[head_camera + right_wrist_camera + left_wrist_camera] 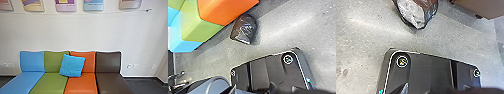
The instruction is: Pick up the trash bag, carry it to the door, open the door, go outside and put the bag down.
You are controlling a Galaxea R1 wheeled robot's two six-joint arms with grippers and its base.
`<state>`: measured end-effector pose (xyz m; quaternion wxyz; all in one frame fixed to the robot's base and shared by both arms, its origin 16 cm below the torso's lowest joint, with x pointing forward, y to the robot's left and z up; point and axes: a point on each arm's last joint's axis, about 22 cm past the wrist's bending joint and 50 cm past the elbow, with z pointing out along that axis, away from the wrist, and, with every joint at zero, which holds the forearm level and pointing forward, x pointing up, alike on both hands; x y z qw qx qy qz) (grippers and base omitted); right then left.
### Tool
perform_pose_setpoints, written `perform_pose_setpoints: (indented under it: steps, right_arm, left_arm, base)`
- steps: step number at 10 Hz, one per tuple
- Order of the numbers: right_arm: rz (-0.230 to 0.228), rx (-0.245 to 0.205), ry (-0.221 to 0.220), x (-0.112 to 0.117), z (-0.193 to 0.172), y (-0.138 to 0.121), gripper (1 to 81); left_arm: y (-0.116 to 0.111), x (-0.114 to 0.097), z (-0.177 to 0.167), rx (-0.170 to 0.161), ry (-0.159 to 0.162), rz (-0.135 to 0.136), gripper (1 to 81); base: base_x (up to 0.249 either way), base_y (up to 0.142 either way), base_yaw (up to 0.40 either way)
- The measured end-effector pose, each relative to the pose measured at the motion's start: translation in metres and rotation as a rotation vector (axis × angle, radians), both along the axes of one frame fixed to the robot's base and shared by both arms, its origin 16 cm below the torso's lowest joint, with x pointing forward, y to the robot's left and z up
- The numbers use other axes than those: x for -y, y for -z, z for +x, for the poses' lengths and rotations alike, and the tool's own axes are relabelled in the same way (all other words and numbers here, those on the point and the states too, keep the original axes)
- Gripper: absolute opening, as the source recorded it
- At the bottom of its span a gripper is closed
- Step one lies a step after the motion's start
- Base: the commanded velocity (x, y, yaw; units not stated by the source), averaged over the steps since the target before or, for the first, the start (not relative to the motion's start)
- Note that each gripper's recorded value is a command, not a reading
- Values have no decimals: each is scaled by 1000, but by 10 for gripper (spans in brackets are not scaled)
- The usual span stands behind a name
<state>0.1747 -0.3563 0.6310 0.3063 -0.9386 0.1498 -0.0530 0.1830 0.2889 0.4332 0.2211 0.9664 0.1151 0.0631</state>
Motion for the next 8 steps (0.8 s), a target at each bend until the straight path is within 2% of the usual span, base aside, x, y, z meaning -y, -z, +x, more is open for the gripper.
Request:
perform_pose_setpoints:
  steps: [1,2,4,8]
  right_arm:
    - [-1,-16,3,5,7,-3,811]
    - [6,-10,7,4,22,-6,811]
    - [19,-41,14,2,36,-3,811]
    - [16,-98,13,6,66,22,811]
  left_arm:
    - [7,-1,9,-13,-5,0,811]
    - [13,-1,20,-26,-6,-3,811]
    - [28,0,37,-56,0,-7,811]
    - [65,-2,49,-130,0,-8,811]
  base:
    - [0,0,0]
    - [0,0,0]
    - [0,0,0]
    - [0,0,0]
